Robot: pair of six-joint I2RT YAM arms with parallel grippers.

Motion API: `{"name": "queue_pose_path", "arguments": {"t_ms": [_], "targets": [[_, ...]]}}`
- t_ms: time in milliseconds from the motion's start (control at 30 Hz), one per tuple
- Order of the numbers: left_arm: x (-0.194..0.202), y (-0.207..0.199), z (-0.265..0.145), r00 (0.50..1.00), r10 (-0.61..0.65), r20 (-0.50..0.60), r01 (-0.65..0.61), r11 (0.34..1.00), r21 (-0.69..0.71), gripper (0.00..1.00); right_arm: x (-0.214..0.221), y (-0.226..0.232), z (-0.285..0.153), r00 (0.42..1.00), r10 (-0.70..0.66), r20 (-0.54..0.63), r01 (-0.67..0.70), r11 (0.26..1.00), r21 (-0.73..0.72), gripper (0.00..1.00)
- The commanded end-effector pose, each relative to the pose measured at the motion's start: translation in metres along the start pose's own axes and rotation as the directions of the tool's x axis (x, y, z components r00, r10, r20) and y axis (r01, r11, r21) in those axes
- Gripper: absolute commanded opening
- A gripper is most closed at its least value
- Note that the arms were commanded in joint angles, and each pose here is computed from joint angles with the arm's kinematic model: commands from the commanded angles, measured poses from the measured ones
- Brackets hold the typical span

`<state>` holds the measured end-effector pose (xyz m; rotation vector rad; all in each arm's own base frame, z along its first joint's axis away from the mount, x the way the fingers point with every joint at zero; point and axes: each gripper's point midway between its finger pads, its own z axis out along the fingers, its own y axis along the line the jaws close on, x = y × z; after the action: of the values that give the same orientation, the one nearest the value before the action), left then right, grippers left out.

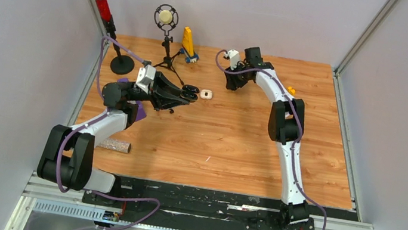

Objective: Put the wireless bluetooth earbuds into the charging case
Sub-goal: Pick up the earbud from the center of the board.

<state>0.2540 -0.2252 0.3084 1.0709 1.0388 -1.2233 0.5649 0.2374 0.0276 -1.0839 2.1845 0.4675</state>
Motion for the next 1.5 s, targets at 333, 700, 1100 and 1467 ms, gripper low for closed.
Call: {"name": "queue_pose_path", "arguments": {"t_ms": [333,700,1100,1467], "targets": [[-0.016,0.001,0.002,0.996,0.090,0.024,-0.090,0.996,0.009,0.00,0.001,0.021,-0.024,1.000,0.012,-0.015,-0.013,0.995,-0.097,0.37],[-0.016,0.000,0.001,0.996,0.090,0.024,-0.091,0.996,0.011,0.00,0.000,0.017,-0.033,0.998,0.063,0.005,-0.062,0.991,-0.116,0.38],[-0.017,-0.001,0.001,0.995,0.092,0.023,-0.092,0.996,0.013,0.00,-0.005,0.014,-0.041,0.993,0.114,0.033,-0.108,0.985,-0.135,0.30],[-0.017,0.001,0.002,0.996,0.087,0.033,-0.087,0.996,-0.002,0.00,-0.033,0.016,-0.071,0.989,0.095,0.112,-0.081,0.990,-0.119,0.20]]}}
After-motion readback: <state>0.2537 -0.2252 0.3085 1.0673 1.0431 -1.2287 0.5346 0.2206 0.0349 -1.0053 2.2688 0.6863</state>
